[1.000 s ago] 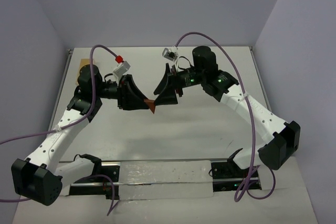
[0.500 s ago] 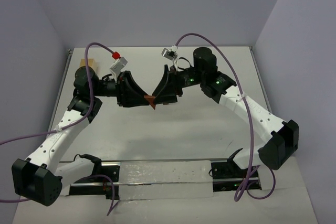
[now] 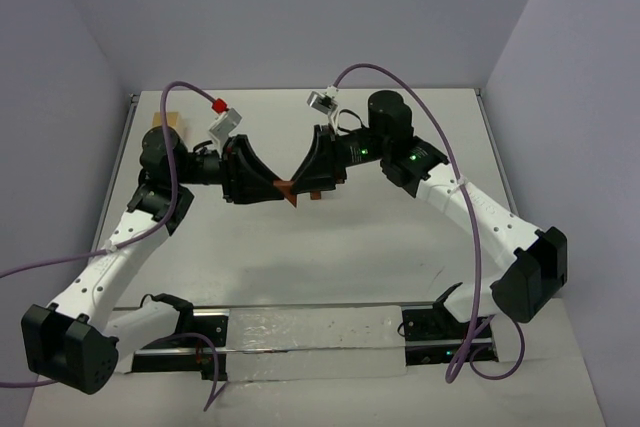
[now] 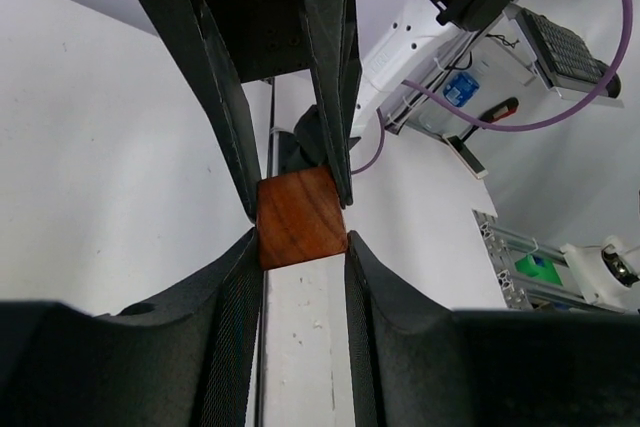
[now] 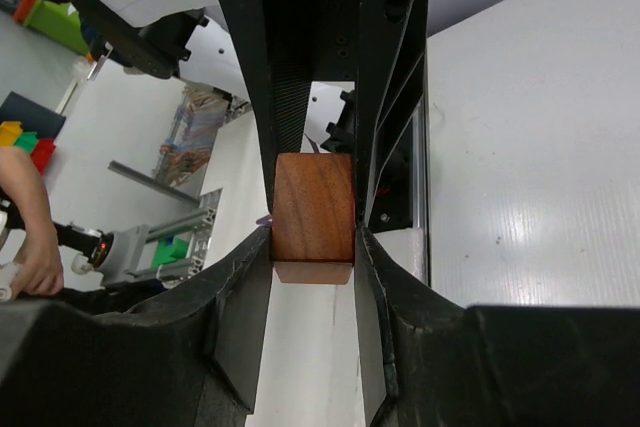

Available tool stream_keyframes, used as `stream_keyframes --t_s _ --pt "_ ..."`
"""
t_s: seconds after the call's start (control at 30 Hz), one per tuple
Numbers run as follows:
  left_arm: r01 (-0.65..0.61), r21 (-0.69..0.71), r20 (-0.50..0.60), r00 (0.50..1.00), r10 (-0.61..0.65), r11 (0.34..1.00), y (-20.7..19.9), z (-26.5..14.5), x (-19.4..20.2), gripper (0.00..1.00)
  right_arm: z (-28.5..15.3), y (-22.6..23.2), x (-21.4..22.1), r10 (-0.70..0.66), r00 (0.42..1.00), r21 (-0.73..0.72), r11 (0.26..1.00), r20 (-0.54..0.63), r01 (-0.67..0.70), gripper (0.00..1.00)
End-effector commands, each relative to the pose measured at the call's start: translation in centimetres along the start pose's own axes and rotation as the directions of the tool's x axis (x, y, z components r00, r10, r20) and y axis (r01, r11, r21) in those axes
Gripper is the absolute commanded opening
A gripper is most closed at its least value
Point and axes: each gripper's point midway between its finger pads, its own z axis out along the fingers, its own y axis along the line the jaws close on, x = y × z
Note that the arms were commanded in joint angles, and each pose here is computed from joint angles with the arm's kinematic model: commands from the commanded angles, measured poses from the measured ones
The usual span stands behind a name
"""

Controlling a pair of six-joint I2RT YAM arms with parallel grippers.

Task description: Build the wood block tower

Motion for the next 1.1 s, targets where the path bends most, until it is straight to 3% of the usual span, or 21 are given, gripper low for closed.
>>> stream_keyframes --t_s 0.0,0.03,0.07,0.17,0.23,0.27,0.33,0.37,0.47,0.53,0.6,0.77,1.07 --pt "0.017 -0.110 0.006 1.000 -0.017 0.994 1.5 -0.4 -0.1 0.79 -0.2 0.8 -1.0 -0.052 0.998 0.018 0.998 0.018 0.052 0.00" --pt "0.023 -0.144 0.006 1.000 -0.023 0.989 1.9 -0.6 -0.2 0.93 -0.4 0.5 -1.1 -0.053 0.998 0.038 0.998 0.023 0.052 0.00" --pt "0.026 -0.176 0.005 1.000 -0.025 0.984 2.2 -0.8 -0.4 0.99 -0.6 0.1 -1.1 -0.055 0.998 0.057 0.997 0.027 0.053 0.00" --pt "0.059 -0.382 0.050 0.998 -0.043 0.922 5.2 -2.6 -1.5 0.99 -1.7 -1.9 -1.2 -0.038 0.998 0.176 0.984 0.053 0.029 0.00" --pt "0.190 -0.602 0.127 0.982 -0.142 0.776 8.3 -5.2 -1.8 0.99 -2.8 -4.0 -1.5 -0.041 0.996 0.299 0.954 0.083 0.015 0.00" --pt "0.222 -0.651 0.144 0.975 -0.169 0.726 9.3 -6.1 -1.8 0.99 -3.4 -5.1 -1.4 -0.037 0.995 0.375 0.927 0.095 -0.001 0.00" --pt "0.243 -0.680 0.131 0.969 -0.211 0.692 10.3 -7.4 -2.3 0.99 -4.5 -7.3 -2.0 -0.056 0.991 0.507 0.862 0.122 -0.014 0.00" --pt "0.278 -0.702 0.132 0.955 -0.264 0.655 11.4 -8.0 -1.3 0.99 -5.3 -8.5 -2.2 -0.055 0.988 0.576 0.817 0.142 -0.037 0.00" --pt "0.350 -0.811 0.156 0.902 -0.403 0.469 15.2 -11.4 0.6 0.99 -9.3 -13.0 -4.3 -0.065 0.967 0.808 0.564 0.246 -0.168 0.00" --pt "0.365 -0.856 0.204 0.889 -0.410 0.367 17.0 -13.6 1.2 0.99 -12.0 -15.7 -5.1 -0.065 0.933 0.877 0.370 0.353 -0.306 0.00" --pt "0.359 -0.884 0.239 0.897 -0.371 0.298 18.1 -15.1 1.3 0.99 -13.9 -16.8 -5.7 -0.075 0.909 0.894 0.232 0.410 -0.384 0.00" --pt "0.339 -0.907 0.267 0.923 -0.277 0.252 18.9 -16.3 0.6 0.99 -14.8 -21.1 -4.4 -0.013 0.906 0.906 0.044 0.423 -0.422 0.00" --pt "0.307 -0.930 0.267 0.942 -0.202 0.202 18.3 -17.7 0.5 0.99 -13.5 -24.2 -3.2 0.070 0.924 0.927 -0.047 0.375 -0.373 0.00"
